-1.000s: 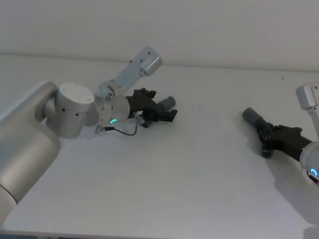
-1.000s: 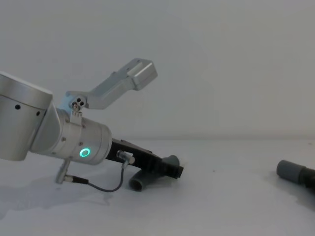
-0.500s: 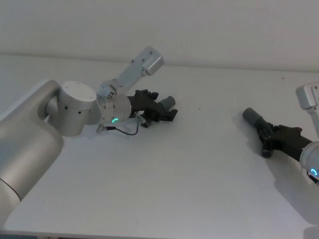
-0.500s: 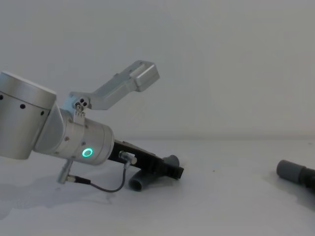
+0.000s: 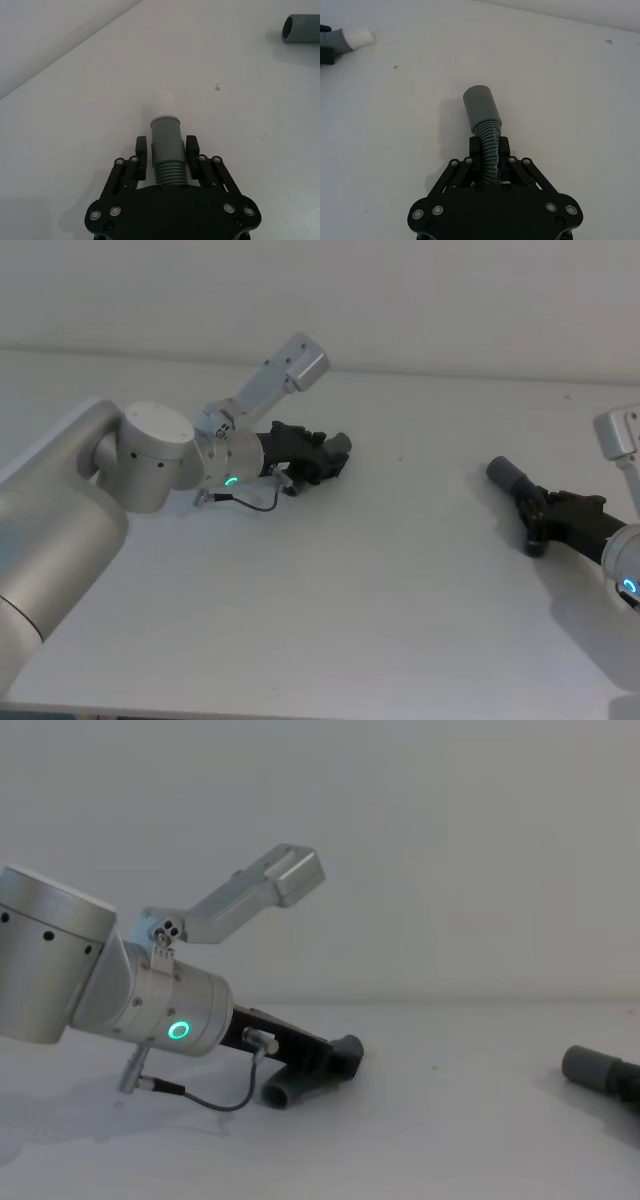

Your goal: Use both hands to pick up one end of the pipe from the table, align the ends, and insert them.

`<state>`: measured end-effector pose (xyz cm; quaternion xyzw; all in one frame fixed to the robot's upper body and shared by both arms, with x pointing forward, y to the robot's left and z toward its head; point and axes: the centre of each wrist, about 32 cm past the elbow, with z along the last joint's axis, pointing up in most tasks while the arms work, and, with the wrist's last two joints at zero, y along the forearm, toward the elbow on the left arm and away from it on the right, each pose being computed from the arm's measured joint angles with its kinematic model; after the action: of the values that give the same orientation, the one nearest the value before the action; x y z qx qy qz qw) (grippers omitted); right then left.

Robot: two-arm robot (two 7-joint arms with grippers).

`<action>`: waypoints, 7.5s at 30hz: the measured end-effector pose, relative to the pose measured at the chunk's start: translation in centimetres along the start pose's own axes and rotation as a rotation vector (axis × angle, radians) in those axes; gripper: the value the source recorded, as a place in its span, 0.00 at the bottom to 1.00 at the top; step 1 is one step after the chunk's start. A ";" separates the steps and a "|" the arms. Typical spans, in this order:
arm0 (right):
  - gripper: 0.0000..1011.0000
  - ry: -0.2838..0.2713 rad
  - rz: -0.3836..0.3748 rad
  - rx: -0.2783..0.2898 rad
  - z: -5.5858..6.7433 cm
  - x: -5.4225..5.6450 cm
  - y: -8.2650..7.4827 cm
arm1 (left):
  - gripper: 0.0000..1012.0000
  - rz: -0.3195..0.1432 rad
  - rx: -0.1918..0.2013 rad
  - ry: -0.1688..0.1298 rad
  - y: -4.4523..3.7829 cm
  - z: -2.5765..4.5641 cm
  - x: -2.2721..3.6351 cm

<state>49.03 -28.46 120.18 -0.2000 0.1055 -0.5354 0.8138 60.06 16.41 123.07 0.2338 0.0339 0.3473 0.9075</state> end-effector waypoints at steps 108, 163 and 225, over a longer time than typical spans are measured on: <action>0.20 -0.360 0.669 0.233 4.5 12.8 -4.3 | 0.35 -0.090 -0.039 -0.082 1.07 0.08 0.61; 0.20 -0.365 0.688 0.228 4.6 13.1 -4.5 | 0.35 -0.493 -0.215 -0.537 7.15 4.63 3.57; 0.20 -0.391 0.727 0.227 4.8 10.6 -4.2 | 0.35 -0.581 -0.203 -0.559 5.95 5.65 3.52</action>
<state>51.70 -38.54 126.73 -0.1566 -0.0470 -0.1739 0.9711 60.33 20.29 131.11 0.2092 -0.1835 0.0016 0.9605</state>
